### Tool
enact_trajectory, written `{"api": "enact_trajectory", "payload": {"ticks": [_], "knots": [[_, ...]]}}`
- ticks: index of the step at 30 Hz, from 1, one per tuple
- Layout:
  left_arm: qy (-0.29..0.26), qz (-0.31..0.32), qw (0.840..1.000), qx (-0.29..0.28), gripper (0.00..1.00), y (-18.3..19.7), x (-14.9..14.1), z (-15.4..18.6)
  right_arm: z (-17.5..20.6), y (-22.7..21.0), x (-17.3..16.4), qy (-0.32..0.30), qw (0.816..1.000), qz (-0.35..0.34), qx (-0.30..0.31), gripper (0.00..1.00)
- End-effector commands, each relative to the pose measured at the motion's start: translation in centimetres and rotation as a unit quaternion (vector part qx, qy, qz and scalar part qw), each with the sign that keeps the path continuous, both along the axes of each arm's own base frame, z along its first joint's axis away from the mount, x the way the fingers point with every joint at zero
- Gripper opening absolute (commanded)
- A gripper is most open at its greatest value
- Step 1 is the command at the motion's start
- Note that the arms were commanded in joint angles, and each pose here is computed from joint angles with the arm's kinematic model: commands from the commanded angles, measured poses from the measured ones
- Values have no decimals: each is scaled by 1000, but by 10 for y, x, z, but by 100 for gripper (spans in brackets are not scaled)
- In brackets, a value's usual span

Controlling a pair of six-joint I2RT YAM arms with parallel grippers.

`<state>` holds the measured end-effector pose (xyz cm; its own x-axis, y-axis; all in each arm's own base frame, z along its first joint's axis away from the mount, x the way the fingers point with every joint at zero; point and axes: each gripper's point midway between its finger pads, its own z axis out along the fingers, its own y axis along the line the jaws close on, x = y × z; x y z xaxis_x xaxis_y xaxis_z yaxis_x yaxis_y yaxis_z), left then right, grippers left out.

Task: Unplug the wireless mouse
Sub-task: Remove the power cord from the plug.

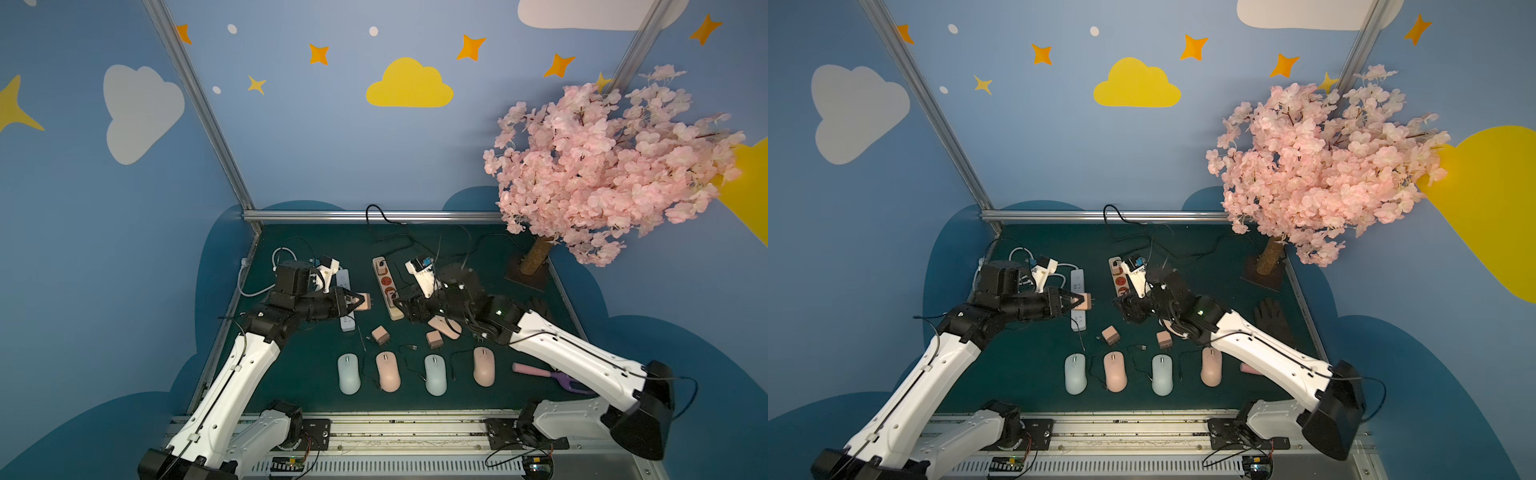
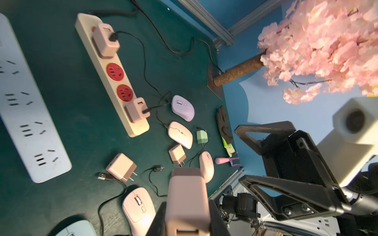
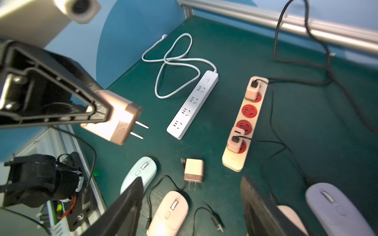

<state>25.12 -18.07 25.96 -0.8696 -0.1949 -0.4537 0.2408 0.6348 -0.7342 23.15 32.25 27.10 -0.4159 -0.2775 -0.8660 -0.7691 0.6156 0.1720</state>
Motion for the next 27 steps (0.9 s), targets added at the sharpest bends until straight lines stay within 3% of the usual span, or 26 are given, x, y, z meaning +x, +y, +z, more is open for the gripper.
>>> {"api": "enact_trajectory", "payload": {"ticks": [1, 8, 15, 27], "knots": [[-35, -51, 998, -20, 4, -25, -5, 24, 30, -22, -15, -123, 992, 36, 11, 73], [-40, -135, 989, -44, 4, -69, -26, 41, 52, -56, -58, -223, 969, 103, 8, 79], [-40, -177, 982, -50, 4, -90, -39, 46, 59, -47, -88, -246, 946, 210, -4, 81], [-42, -187, 980, -58, 4, -91, -48, 48, 50, -12, -65, -275, 937, 211, -51, 81]]}}
